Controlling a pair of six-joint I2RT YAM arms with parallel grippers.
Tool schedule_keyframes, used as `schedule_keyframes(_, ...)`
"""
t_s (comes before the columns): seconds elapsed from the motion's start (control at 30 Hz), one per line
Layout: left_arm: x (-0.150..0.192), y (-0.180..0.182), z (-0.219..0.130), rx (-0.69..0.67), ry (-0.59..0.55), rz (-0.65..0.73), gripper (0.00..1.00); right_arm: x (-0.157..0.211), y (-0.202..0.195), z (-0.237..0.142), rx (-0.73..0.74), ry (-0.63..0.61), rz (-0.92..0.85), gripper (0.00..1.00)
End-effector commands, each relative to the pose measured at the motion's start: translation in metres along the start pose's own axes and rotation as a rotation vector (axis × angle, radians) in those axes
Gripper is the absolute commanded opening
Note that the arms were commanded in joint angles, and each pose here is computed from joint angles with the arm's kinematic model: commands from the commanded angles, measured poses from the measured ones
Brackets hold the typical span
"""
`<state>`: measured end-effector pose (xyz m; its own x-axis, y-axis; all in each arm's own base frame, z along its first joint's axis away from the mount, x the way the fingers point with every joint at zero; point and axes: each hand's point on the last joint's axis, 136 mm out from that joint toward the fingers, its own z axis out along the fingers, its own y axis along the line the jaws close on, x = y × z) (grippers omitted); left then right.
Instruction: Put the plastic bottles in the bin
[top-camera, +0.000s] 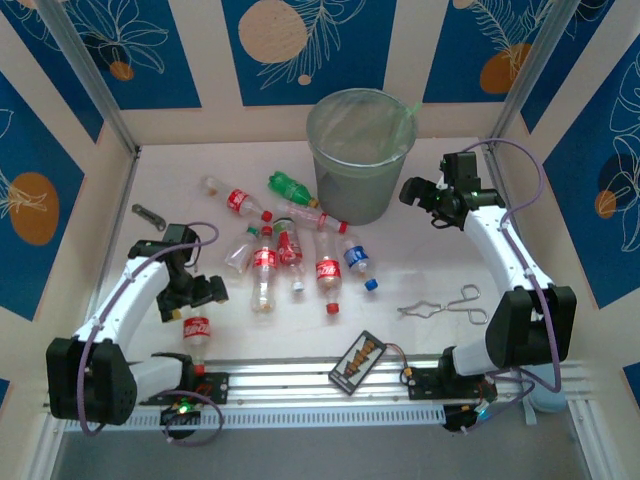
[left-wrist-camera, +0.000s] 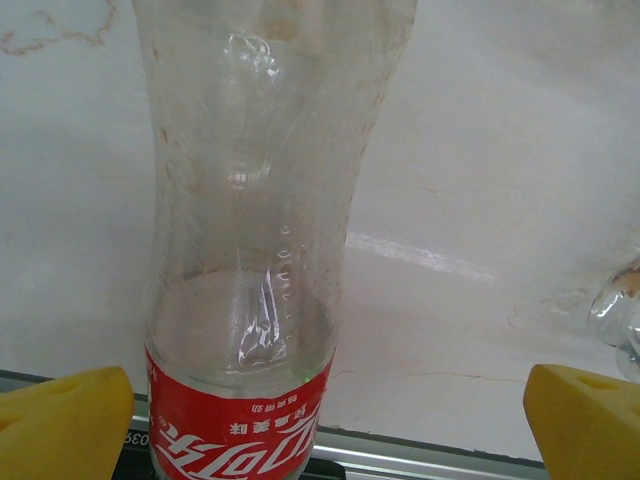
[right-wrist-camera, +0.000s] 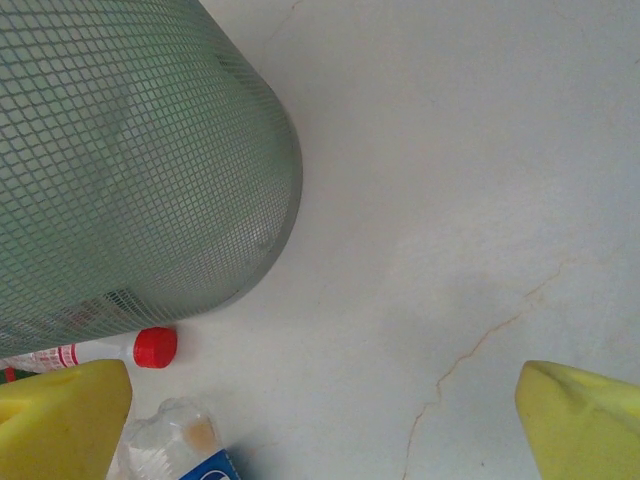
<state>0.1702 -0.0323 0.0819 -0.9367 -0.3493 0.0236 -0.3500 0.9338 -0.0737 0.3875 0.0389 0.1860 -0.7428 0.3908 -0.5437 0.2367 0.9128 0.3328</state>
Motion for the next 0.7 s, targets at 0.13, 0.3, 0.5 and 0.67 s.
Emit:
schedule_keyframes(0.13, 0.021, 0.01, 0.009, -0.06, 0.106, -0.08, 1.0, -0.011, 0.004, -0.007, -0.041, -0.04, 0.034, 0.99)
schedule_keyframes(0.3, 0.025, 0.01, 0.013, -0.083, 0.137, -0.077, 0.97, -0.022, 0.012, -0.015, -0.088, -0.071, 0.05, 0.99)
schedule_keyframes(0.5, 0.02, 0.015, 0.02, -0.139, 0.148, -0.092, 0.89, -0.031, 0.02, -0.019, -0.135, -0.093, 0.069, 0.99)
schedule_keyframes(0.67, 0.015, 0.01, 0.029, -0.108, 0.124, -0.131, 0.84, -0.038, 0.025, -0.02, -0.152, -0.086, 0.052, 0.99)
